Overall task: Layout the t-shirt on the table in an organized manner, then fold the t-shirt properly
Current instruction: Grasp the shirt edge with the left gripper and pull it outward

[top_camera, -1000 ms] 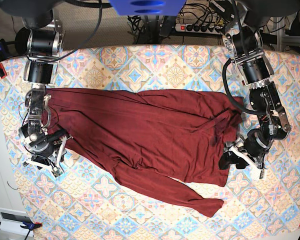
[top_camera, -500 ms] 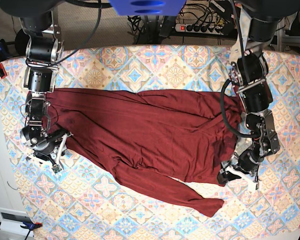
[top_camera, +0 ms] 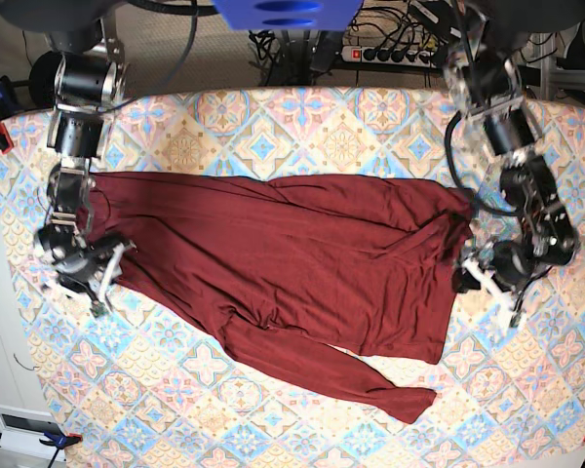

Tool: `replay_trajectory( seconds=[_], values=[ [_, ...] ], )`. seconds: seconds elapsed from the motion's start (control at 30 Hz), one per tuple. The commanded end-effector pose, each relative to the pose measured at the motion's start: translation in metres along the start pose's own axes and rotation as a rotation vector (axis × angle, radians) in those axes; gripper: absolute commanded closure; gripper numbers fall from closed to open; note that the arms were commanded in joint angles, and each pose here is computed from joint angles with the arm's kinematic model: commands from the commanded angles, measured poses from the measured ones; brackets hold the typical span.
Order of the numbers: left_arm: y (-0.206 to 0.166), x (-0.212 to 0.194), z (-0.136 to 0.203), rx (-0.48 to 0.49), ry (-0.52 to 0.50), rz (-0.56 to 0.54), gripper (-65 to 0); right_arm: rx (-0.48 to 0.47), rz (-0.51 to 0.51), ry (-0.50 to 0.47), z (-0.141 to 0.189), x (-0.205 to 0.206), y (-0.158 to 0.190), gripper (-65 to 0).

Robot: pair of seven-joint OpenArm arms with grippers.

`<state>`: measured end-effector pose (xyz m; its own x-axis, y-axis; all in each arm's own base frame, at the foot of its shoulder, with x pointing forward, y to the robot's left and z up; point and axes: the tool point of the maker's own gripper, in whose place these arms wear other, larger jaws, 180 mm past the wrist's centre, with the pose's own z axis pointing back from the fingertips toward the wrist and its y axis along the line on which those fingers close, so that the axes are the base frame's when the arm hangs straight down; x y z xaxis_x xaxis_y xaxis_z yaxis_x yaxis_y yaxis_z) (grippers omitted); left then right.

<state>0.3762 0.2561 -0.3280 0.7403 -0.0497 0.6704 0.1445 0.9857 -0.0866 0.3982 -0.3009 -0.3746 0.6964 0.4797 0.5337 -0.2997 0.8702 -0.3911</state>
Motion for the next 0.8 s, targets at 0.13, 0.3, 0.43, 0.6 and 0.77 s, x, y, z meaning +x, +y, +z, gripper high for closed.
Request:
replay_trajectory(
  seconds=[0.13,0.3,0.43,0.6,0.77],
  values=[
    [0.018,-0.026,0.055,-0.002,-0.068,0.093,-41.0,-0.114,0.011,-0.078,0.03,0.027,-0.035,-23.2],
    [0.035,-0.082,0.086,0.072,-0.102,0.299,-41.0,-0.108,0.027,-0.05,0.032,0.013,-0.027,-23.2],
    [0.036,-0.123,0.086,0.088,-0.092,0.463,-41.0,-0.101,0.031,-0.044,0.031,0.008,-0.023,-23.2],
    [0.013,-0.14,0.066,0.021,-0.085,0.581,-41.0,-0.114,0.04,-0.061,0.036,0.014,-0.025,-23.2],
    [-0.011,-0.13,0.041,-0.07,-0.133,0.669,-41.0,-0.103,0.052,-0.037,0.036,0.0,-0.016,-23.2]
  ],
)
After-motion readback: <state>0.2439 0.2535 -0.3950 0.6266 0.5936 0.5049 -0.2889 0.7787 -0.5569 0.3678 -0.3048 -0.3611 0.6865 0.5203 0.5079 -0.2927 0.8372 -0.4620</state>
